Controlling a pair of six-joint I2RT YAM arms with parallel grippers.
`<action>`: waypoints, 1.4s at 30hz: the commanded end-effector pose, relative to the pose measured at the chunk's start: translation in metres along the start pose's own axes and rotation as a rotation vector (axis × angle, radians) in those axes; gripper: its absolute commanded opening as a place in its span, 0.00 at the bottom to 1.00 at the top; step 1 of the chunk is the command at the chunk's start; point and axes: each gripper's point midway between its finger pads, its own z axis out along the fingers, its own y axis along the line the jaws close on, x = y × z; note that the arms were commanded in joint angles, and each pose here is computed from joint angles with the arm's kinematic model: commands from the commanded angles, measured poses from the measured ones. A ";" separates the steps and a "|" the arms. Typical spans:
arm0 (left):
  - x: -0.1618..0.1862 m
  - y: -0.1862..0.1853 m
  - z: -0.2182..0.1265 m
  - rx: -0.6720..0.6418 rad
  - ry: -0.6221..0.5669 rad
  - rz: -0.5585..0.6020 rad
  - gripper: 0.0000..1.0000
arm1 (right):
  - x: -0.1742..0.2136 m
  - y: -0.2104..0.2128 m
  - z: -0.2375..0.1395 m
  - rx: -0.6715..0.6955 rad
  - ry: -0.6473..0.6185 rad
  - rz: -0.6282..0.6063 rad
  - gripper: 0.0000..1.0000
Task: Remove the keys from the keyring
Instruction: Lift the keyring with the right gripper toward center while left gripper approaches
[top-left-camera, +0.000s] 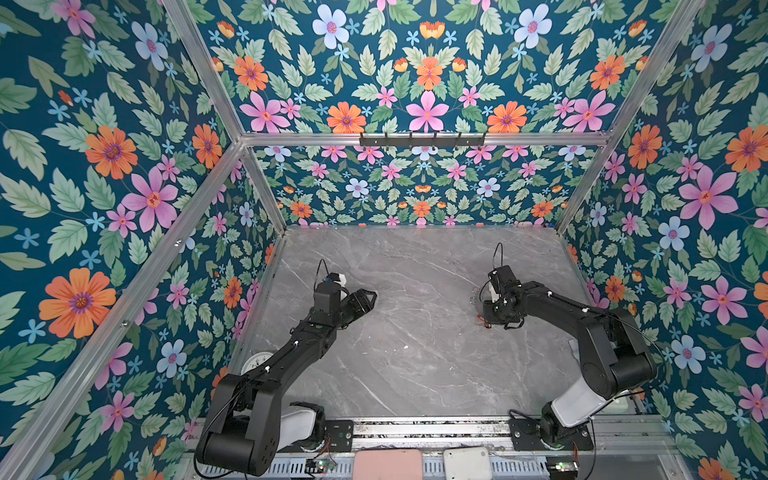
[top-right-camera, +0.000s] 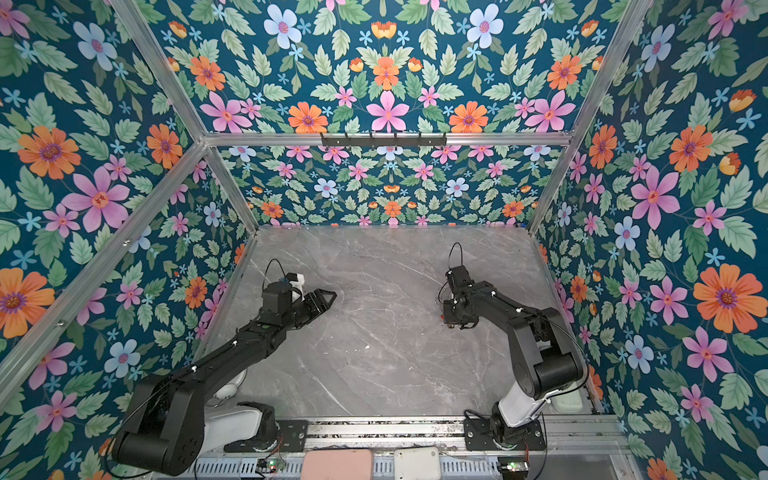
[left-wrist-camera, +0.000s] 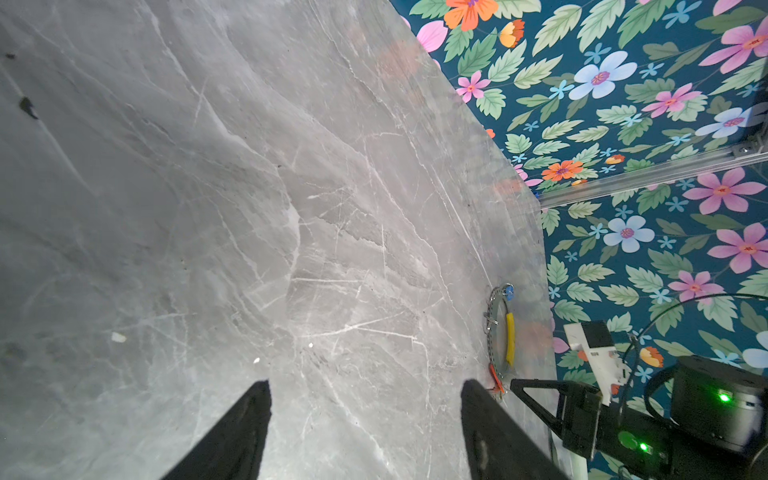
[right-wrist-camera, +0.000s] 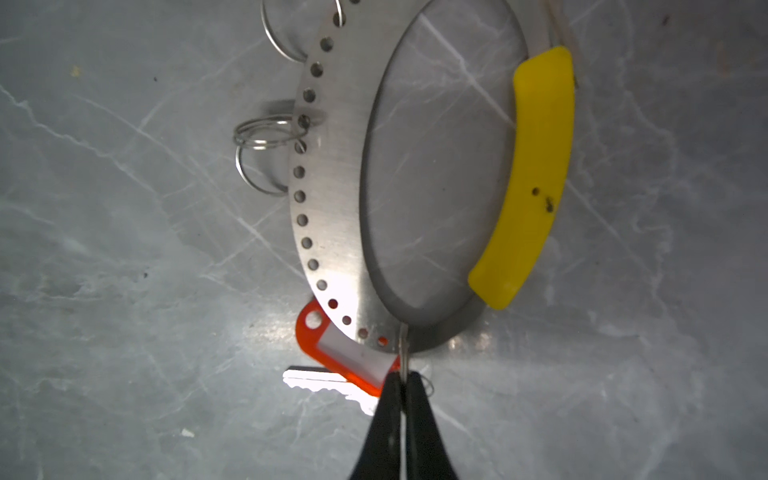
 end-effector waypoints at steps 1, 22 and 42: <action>-0.004 -0.007 -0.002 0.019 -0.013 0.020 0.76 | -0.002 0.002 -0.004 0.006 -0.017 -0.022 0.00; -0.017 -0.083 -0.049 0.120 -0.186 0.248 0.92 | -0.025 0.082 -0.111 -0.241 -0.398 -0.269 0.00; 0.029 -0.205 -0.114 0.812 -0.026 0.467 0.55 | 0.034 0.186 -0.260 -1.115 -0.481 -0.599 0.00</action>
